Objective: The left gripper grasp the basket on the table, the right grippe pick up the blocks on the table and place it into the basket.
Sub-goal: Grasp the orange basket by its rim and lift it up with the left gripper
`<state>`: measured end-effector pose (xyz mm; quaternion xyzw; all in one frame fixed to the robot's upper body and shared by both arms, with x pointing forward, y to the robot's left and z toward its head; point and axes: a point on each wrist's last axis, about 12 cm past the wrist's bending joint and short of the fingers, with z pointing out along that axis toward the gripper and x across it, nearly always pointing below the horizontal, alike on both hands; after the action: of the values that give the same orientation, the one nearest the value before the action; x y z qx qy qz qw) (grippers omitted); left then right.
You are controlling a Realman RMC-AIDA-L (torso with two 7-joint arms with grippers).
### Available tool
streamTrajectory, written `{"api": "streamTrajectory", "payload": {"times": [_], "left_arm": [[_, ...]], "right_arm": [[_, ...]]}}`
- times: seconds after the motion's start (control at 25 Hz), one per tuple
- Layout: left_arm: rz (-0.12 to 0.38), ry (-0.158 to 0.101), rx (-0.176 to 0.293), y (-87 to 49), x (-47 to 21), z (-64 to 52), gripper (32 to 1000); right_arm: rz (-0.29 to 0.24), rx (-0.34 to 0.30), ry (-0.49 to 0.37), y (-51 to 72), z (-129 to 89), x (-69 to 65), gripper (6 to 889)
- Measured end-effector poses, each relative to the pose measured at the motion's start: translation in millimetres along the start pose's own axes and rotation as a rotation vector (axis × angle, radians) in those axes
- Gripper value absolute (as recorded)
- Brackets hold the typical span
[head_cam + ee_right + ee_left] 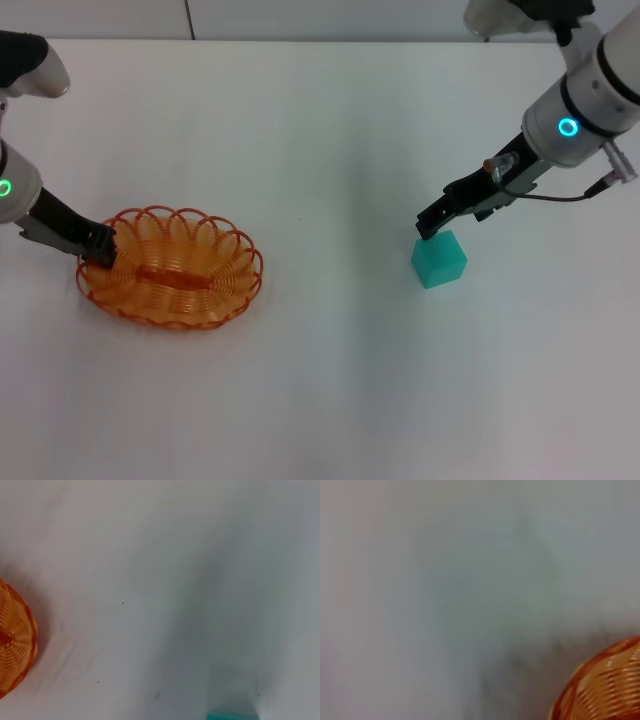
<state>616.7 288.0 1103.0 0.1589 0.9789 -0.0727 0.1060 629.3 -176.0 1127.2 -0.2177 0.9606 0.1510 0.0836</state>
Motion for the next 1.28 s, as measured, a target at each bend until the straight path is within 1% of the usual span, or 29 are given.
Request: {"api": "streamTrajectory", "payload": {"times": [0.08,0.28,0.4,0.48,0.56,0.6,0.72,0.84,0.92,1.0,1.08,1.16,1.28], "left_arm": [[-0.010,-0.001,0.014,0.9,0.4,-2.7,153],[-0.042,-0.022,0.073,2.0,-0.7,-24.0,142],[-0.052,-0.022,0.111,-0.9,-0.3,-36.3,130],[-0.051,-0.024,0.142,-4.9,-1.6,-42.0,115],[-0.050,-0.029,0.180,-10.4,-4.0,-49.1,99],[-0.050,-0.030,0.190,-11.9,-4.5,-51.2,99],[-0.042,-0.048,0.235,-21.0,-9.1,-62.6,99],[-0.040,-0.055,0.291,-29.9,-12.3,-69.5,99],[-0.040,-0.058,0.319,-34.2,-14.3,-73.1,99],[-0.035,-0.054,0.337,-38.5,-16.6,-76.5,99],[-0.025,-0.049,0.358,-44.7,-20.4,-80.6,99],[-0.020,-0.051,0.374,-49.4,-23.5,-83.0,99],[-0.015,-0.060,0.383,-54.8,-27.6,-86.9,99]], "right_arm": [[-0.002,-0.001,0.000,0.2,0,0.2,880],[-0.008,-0.001,-0.004,0.9,2,0.1,880],[-0.009,-0.001,-0.004,0.6,3,0.7,880],[-0.009,-0.001,-0.004,0.4,4,0.7,880],[-0.005,0.001,-0.006,-0.5,5,1.3,880],[-0.004,0.001,-0.005,-0.9,5,1.7,880],[-0.003,0.000,0.002,-1.8,8,3.6,880],[-0.007,0.000,0.007,-2.0,11,4.5,880],[-0.008,0.002,0.005,-2.6,12,4.6,880],[-0.010,0.001,0.001,-2.8,13,4.4,880],[-0.012,0.002,0.000,-3.1,14,4.7,880],[-0.012,0.001,0.002,-3.2,18,6.5,880],[-0.016,0.000,0.006,-3.3,21,8.0,880]]}}
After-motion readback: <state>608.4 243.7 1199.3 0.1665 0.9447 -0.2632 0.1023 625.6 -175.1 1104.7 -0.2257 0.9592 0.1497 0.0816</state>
